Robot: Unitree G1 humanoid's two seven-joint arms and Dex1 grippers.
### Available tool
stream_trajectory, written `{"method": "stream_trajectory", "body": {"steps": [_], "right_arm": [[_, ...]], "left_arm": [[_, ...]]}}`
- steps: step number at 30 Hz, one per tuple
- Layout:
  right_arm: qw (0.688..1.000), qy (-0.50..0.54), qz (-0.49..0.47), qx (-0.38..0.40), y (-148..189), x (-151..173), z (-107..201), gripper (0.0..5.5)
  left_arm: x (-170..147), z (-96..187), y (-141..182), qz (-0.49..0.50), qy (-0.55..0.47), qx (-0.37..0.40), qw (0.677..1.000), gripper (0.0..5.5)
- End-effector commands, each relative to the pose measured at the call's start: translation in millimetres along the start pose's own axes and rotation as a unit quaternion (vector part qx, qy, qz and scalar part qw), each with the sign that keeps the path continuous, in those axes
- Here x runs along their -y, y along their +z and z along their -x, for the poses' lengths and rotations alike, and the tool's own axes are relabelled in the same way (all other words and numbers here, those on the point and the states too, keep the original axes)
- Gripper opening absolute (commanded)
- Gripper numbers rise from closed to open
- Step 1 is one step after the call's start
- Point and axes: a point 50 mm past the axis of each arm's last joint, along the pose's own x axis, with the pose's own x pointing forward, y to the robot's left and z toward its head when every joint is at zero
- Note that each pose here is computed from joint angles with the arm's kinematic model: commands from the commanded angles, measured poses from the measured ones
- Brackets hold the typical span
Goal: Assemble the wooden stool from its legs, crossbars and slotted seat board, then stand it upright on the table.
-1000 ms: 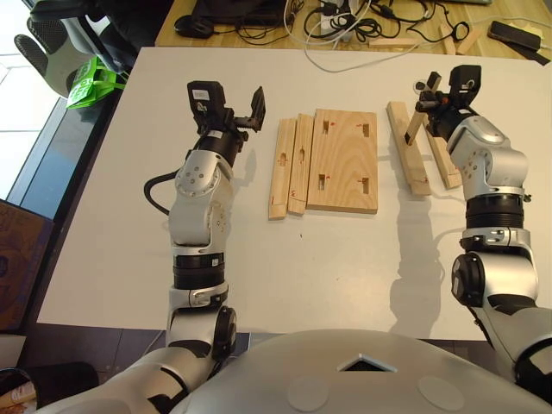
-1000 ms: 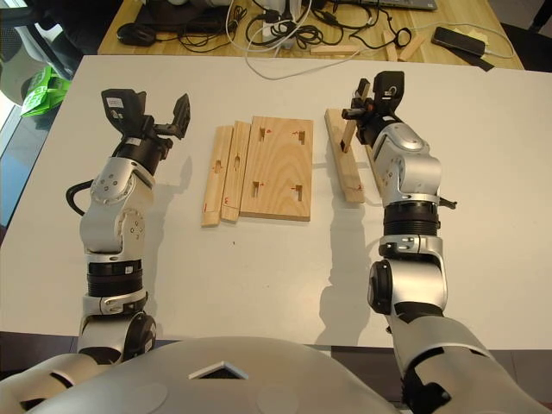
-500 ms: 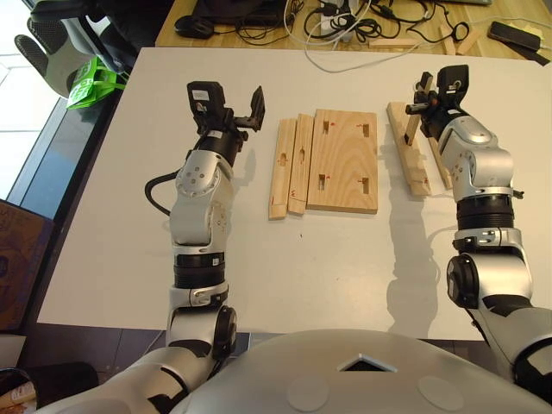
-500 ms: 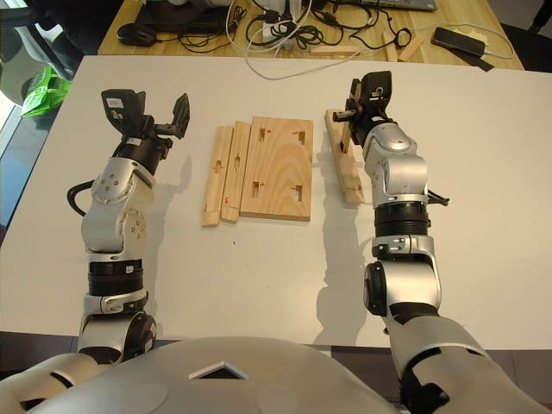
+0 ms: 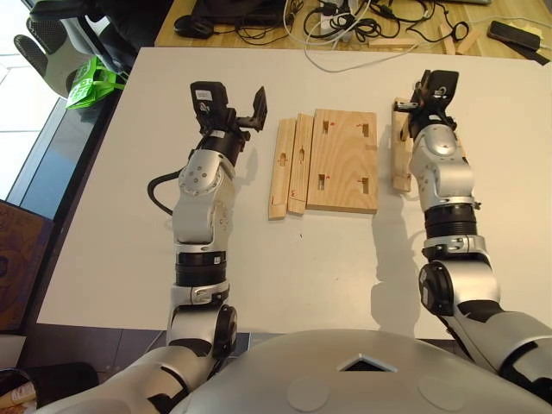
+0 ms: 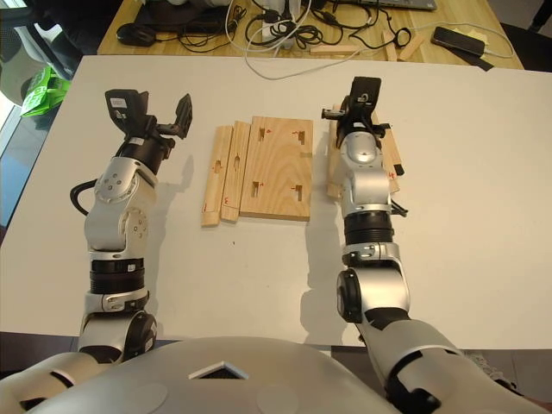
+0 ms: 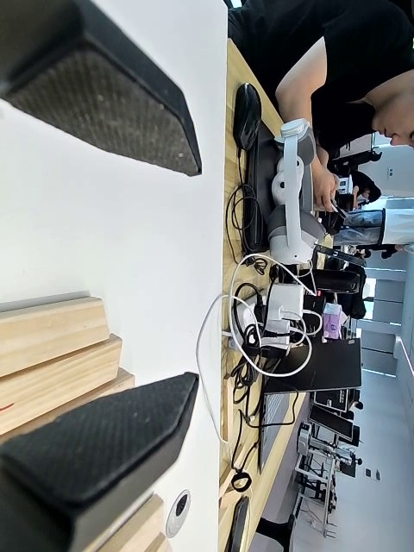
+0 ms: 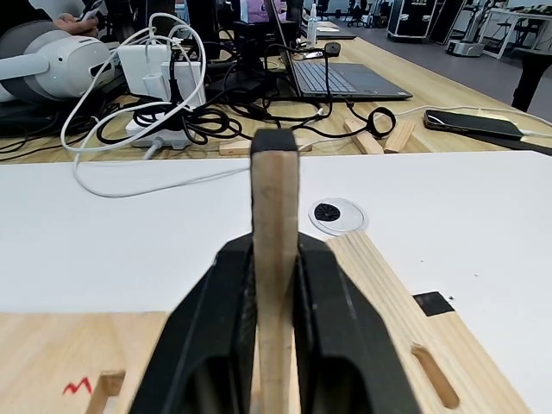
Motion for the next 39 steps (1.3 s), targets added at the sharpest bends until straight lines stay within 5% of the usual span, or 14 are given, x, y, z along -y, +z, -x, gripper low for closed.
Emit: {"method": "stream_trajectory", "body": {"steps": [1, 8, 21, 26, 36, 39], "right_arm": [[0.998, -0.005, 0.034, 0.057, -4.2, -22.9, 3.2, 0.39], [0.995, -0.019, 0.048, 0.088, -9.0, -29.5, 7.5, 0.39], [0.999, -0.017, -0.034, -0.038, -38.5, -35.5, 5.6, 0.39], [1.0, -0.005, -0.007, 0.004, -28.0, -38.2, 5.6, 0.39], [0.994, -0.003, 0.026, 0.102, 7.5, -34.6, 5.6, 2.19], [0.99, 0.0, 0.013, 0.14, 40.6, -25.7, 3.0, 2.19]], "left_arm": [[3.9, -2.9, 1.2, -0.005, -0.004, 0.003, 1.0, 4.22], [4.0, -3.2, 0.3, -0.004, -0.005, 0.005, 1.0, 4.22], [3.6, -4.5, 0.8, -0.009, -0.007, 0.005, 1.0, 4.22], [3.6, -4.5, 0.5, -0.008, -0.007, 0.004, 1.0, 4.22], [5.5, -7.8, -2.2, 0.0, -0.01, -0.002, 1.0, 4.22], [7.1, -9.6, -2.5, 0.004, -0.01, -0.001, 1.0, 4.22]]}}
